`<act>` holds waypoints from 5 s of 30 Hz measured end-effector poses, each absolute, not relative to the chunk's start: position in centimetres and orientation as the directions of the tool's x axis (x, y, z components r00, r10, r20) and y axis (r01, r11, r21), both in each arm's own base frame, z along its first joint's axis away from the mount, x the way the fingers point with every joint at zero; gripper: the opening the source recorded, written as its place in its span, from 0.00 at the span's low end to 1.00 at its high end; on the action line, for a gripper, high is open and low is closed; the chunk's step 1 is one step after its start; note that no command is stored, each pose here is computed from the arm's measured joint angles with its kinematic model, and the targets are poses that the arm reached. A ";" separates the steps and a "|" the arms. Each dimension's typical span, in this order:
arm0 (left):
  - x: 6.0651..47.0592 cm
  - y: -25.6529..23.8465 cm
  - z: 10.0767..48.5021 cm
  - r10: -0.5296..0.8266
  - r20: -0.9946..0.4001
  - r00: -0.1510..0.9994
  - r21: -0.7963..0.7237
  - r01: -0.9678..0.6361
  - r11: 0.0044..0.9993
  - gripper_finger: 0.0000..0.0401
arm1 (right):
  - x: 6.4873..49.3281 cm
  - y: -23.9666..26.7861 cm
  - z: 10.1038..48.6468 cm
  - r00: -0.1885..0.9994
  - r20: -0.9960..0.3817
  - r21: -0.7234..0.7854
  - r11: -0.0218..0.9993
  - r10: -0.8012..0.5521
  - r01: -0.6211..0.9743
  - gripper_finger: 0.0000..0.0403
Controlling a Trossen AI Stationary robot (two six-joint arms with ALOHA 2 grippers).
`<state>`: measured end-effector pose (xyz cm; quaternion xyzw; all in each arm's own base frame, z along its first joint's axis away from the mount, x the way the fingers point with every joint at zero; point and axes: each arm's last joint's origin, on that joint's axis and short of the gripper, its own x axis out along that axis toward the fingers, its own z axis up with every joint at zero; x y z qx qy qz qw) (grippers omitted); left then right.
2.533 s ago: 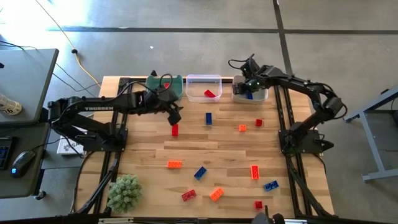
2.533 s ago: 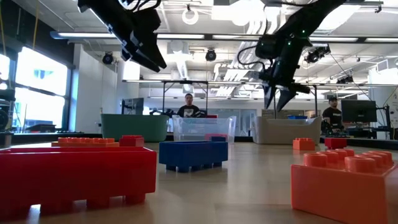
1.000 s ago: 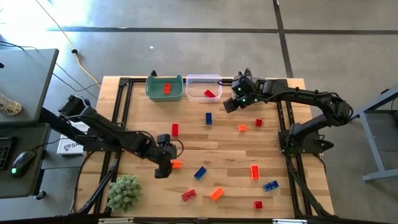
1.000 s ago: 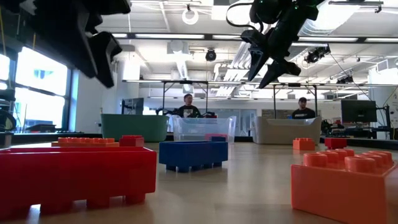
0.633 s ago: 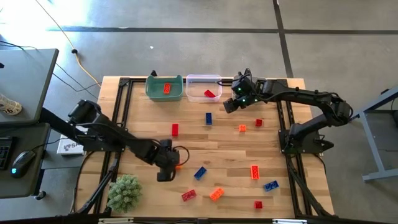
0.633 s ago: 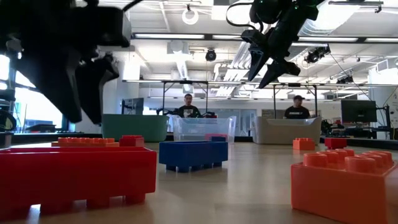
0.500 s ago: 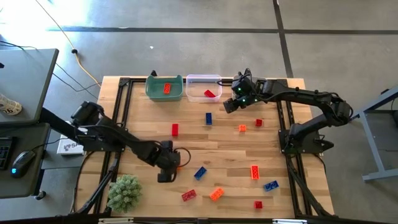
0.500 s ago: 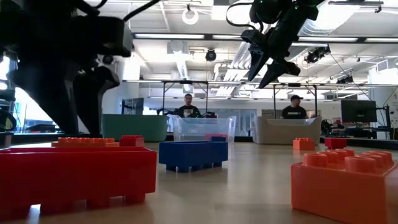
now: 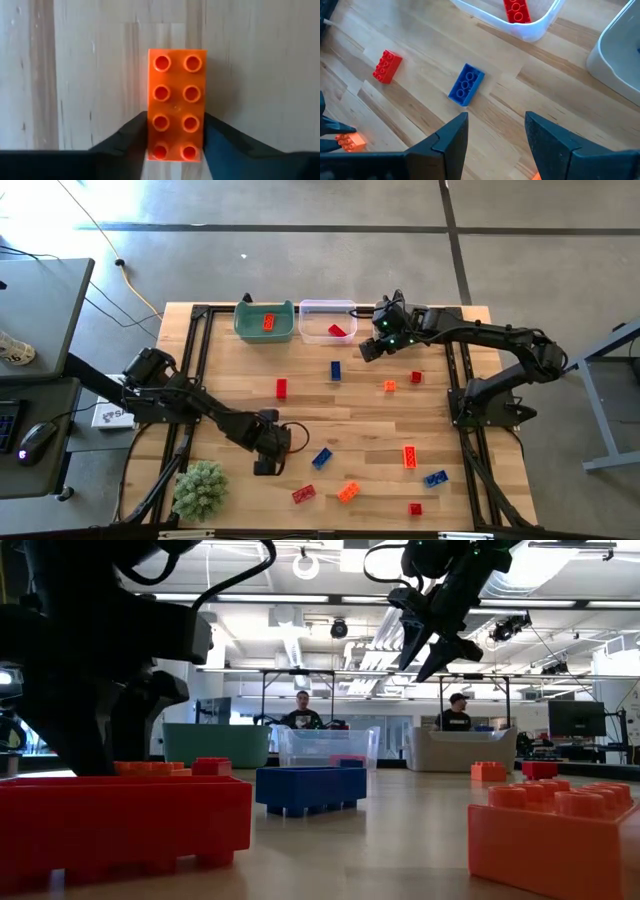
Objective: Sort & place blocks by color
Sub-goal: Put the orange game piece into the green bin, then put the red game piece into the transparent bin
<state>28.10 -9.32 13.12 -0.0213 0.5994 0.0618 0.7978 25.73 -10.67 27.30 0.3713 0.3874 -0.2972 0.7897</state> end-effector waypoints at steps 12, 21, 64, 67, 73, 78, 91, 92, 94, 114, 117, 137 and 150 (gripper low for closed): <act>28.3 -7.8 14.0 0.068 -0.955 0.288 0.029 -0.137 0.990 0.28 | 25.7 -10.7 27.3 0.523 -0.833 0.356 0.548 -0.182 0.757 0.46; 27.7 -2.3 19.0 0.173 -0.895 0.411 0.088 -0.219 0.972 0.28 | 25.7 -10.7 27.3 0.523 -0.833 0.360 0.542 -0.180 0.759 0.46; 17.1 22.3 21.1 0.539 -0.820 0.194 0.157 -0.828 0.538 0.28 | 24.1 -1.7 25.9 0.160 -0.961 0.136 0.118 -0.227 0.984 0.46; 17.4 22.6 20.8 0.542 -0.816 0.199 0.155 -0.828 0.538 0.28 | 23.1 -1.3 25.8 0.054 -0.965 0.039 0.063 -0.256 0.997 0.46; 17.7 23.0 20.2 0.546 -0.814 0.199 0.174 -0.813 0.556 0.35 | 21.8 -1.1 25.8 -0.077 -0.954 -0.072 -0.029 -0.290 0.997 0.46; 17.8 23.1 20.1 0.554 -0.810 0.194 0.207 -0.788 0.579 0.43 | 21.4 -1.3 25.9 -0.111 -0.942 -0.104 -0.040 -0.318 0.994 0.46; 17.8 23.3 20.3 0.576 -0.794 0.193 0.247 -0.764 0.596 0.45 | 21.4 -2.0 25.9 -0.124 -0.934 -0.107 -0.068 -0.336 0.992 0.46; 17.8 23.3 20.3 0.573 -0.795 0.197 0.243 -0.763 0.599 0.45 | 21.3 -2.1 25.9 -0.125 -0.934 -0.108 -0.069 -0.336 0.992 0.47; 17.9 23.2 20.2 0.563 -0.798 0.212 0.228 -0.760 0.609 0.45 | 21.3 -2.3 25.9 -0.127 -0.934 -0.114 -0.059 -0.334 0.992 0.49; 17.2 22.4 22.8 0.622 -0.740 0.255 0.213 -0.789 0.576 0.45 | 20.3 -5.5 20.4 -0.115 -0.977 -0.111 -0.033 -0.181 0.993 0.53; 17.0 22.2 23.5 0.637 -0.723 0.267 0.212 -0.792 0.572 0.45 | 20.1 -5.8 20.0 -0.117 -0.975 -0.110 -0.046 -0.190 0.993 0.53; 16.4 21.0 26.2 0.693 -0.638 0.336 0.197 -0.799 0.569 0.45 | 18.3 -7.7 15.7 -0.092 -0.977 -0.060 -0.166 -0.191 0.984 0.53; 16.4 21.0 26.2 0.692 -0.638 0.338 0.196 -0.798 0.570 0.45 | 17.4 -8.3 14.1 -0.070 -0.980 -0.031 -0.208 -0.184 0.978 0.50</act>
